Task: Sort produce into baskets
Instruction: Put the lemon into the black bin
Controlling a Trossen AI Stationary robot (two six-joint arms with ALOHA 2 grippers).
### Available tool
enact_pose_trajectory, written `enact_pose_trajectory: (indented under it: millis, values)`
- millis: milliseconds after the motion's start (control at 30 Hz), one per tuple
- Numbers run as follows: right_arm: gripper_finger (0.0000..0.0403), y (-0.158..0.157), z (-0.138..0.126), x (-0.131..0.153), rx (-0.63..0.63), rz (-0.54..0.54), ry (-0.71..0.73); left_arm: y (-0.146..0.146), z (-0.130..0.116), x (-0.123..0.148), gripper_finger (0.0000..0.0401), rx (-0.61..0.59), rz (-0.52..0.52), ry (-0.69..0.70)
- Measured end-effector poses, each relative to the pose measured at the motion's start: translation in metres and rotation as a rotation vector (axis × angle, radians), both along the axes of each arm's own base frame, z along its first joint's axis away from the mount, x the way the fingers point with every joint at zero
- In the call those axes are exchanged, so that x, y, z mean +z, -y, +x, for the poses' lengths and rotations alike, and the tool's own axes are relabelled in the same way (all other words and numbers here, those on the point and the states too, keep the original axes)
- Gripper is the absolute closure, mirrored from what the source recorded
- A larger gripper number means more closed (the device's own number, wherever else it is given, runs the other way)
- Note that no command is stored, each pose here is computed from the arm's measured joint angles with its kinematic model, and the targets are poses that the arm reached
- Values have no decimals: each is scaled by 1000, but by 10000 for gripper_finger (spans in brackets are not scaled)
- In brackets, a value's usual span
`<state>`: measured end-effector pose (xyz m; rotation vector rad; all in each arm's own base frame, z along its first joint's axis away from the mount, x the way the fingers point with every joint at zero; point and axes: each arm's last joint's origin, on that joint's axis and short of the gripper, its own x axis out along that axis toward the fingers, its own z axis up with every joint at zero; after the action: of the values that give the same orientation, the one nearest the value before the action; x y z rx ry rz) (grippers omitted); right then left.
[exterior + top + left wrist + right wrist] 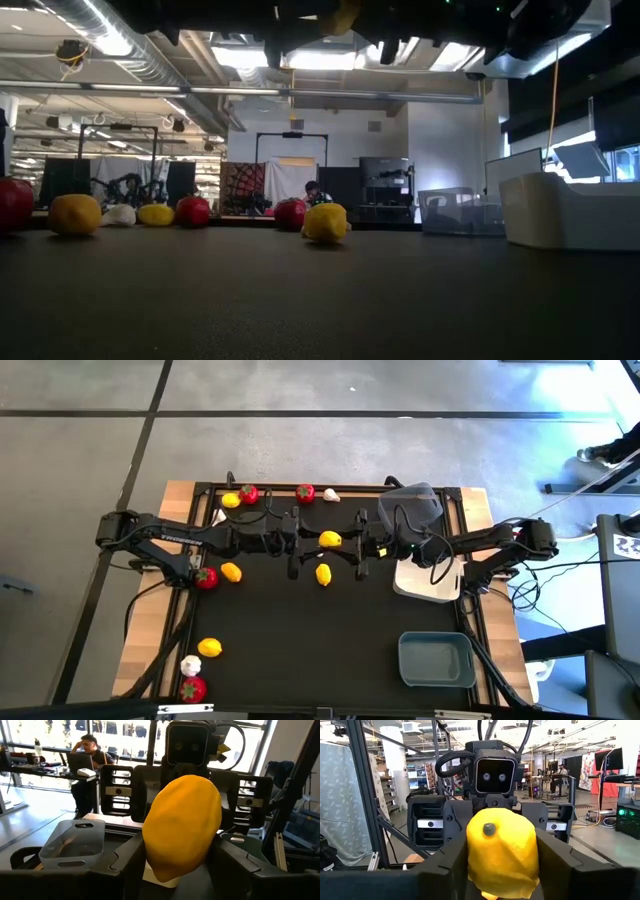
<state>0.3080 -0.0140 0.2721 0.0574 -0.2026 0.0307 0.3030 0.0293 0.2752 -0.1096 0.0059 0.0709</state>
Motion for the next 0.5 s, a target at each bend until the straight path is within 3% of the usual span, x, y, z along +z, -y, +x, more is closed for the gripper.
enact_pose_trajectory:
  millis: [267,500]
  values:
    - [228,-1,0,-1,15,4,-5,1,0,-2,151,-18,3,-18]
    - [226,0,-1,-1,-7,-6,-35,-7,-3,-12,141,9,-37,-138]
